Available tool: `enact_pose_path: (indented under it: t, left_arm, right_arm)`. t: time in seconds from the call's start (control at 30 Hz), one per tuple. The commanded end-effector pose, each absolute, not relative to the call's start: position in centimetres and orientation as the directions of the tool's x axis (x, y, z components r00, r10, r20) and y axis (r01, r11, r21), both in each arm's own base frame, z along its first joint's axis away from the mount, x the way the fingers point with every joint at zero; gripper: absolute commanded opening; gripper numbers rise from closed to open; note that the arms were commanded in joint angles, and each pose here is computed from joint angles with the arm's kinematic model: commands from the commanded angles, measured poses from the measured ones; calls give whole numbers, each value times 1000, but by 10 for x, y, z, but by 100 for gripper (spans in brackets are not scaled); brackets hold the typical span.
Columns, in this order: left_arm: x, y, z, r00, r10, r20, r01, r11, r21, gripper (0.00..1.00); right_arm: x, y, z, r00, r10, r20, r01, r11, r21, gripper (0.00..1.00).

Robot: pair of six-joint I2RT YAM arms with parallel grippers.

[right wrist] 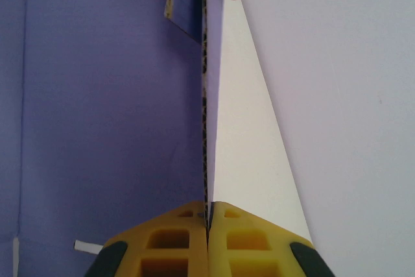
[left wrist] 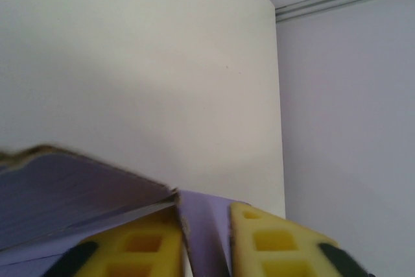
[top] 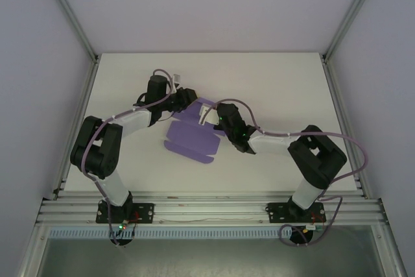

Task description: Assemble paper box

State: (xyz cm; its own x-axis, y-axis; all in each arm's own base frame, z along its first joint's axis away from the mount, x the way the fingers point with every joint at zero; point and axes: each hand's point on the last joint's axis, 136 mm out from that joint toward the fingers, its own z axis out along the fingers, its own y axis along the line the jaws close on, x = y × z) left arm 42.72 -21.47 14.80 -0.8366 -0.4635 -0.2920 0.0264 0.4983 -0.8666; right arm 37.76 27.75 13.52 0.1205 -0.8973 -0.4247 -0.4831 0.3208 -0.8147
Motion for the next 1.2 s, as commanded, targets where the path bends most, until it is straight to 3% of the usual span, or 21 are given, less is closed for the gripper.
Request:
enact_pose_path:
  t: [0.0,0.13,0.27,0.4,0.67,0.87,1.17]
  left_arm:
    - [416,-216,159,-833,-430,-347,82,525,-847,31]
    - [406,-196,160,-807,-414,-421,72,638,-767,43]
    - [393,-165,160,-767,-409,-494,54,727,-685,75]
    - [382,-121,157,-721,-483,-497,-28,737,-675,100]
    - [348,-40,139,-630,-529,-569,-226,826,-517,100]
    - [337,-10,119,-596,-548,-588,-298,830,-472,100]
    - [371,-33,108,-627,-527,-573,-136,799,-586,100]
  right_arm:
    - [371,287,156,160,-852,-498,-463,381,-801,0]
    - [372,280,158,141,-858,-493,-444,390,-806,0]
    - [371,271,164,125,-853,-506,-433,412,-802,0]
    - [364,264,167,115,-836,-537,-464,433,-773,0]
    - [359,255,177,96,-794,-600,-505,481,-717,0]
    - [360,253,178,68,-724,-686,-564,540,-625,0]
    - [360,257,172,35,-703,-710,-614,546,-570,0]
